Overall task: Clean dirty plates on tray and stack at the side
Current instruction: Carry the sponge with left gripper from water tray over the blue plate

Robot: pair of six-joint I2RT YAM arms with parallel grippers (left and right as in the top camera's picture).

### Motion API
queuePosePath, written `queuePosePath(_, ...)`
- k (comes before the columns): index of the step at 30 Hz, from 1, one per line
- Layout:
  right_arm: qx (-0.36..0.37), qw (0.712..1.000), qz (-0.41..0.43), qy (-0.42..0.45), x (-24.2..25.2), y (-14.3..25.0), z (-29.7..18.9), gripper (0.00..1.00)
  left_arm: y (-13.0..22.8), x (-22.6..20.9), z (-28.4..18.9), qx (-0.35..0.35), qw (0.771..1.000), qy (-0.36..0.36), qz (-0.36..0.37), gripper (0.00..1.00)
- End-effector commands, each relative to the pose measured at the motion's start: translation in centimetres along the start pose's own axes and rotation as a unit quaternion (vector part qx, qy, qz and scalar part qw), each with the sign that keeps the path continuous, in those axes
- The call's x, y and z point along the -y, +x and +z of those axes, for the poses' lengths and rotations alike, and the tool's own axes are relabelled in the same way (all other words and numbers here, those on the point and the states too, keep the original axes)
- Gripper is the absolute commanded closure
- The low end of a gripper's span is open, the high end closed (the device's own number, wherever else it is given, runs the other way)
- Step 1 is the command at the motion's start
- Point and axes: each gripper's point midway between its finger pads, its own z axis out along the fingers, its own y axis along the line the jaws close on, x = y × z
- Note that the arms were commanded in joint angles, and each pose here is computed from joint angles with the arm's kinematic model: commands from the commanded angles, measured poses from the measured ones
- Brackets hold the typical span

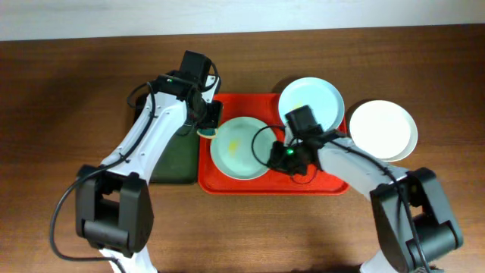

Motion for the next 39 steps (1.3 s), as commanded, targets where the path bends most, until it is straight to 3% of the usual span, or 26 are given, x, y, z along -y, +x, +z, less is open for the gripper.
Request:
queuePosePath(1,0.002,1.0,0.018,-0.005,-0.3,-0.1,-0.1,0.35,0.5,0.2,1.3,-0.014,1.0,0.009,0.005,1.0)
queuePosePath(5,0.02,1.0,0.015,-0.015,-1.2,-1.6,-1.1,0.25,0.3,1.0,1.4,-0.01,1.0,0.024,0.008,1.0)
queuePosePath(8,0.033,0.999,0.01,-0.005,-1.0,-2.0,-1.1,0.28,0.4,1.7,1.6,-0.011,0.999,0.025,0.016,1.0)
queuePosePath(13,0.078,0.995,0.013,0.057,1.2,-3.6,-1.2,0.64,0.4,2.4,1.7,-0.011,0.999,0.028,0.025,1.0)
queuePosePath(18,0.085,0.994,0.013,0.072,1.8,-3.7,-1.2,0.82,0.3,2.4,1.7,-0.008,0.999,0.028,0.025,1.0)
queuePosePath(25,0.09,0.992,0.015,0.082,2.3,-4.0,-0.9,0.84,0.5,2.5,2.1,-0.008,0.999,0.029,0.027,1.0)
queuePosePath(27,0.09,0.992,0.015,0.082,2.3,-4.0,-0.9,0.76,0.5,2.6,2.1,-0.008,0.999,0.029,0.027,1.0)
queuePosePath(30,0.093,0.992,0.014,0.08,2.2,-4.2,-0.9,0.75,0.4,2.6,2.1,-0.007,0.999,0.029,0.027,1.0)
queuePosePath(34,0.102,0.992,0.01,0.073,1.9,-4.6,-0.9,0.83,0.4,2.6,2.1,-0.007,0.999,0.029,0.027,1.0)
queuePosePath(39,0.101,0.992,0.01,0.074,2.0,-4.4,-0.8,0.82,0.4,2.6,2.1,-0.007,0.999,0.029,0.021,1.0)
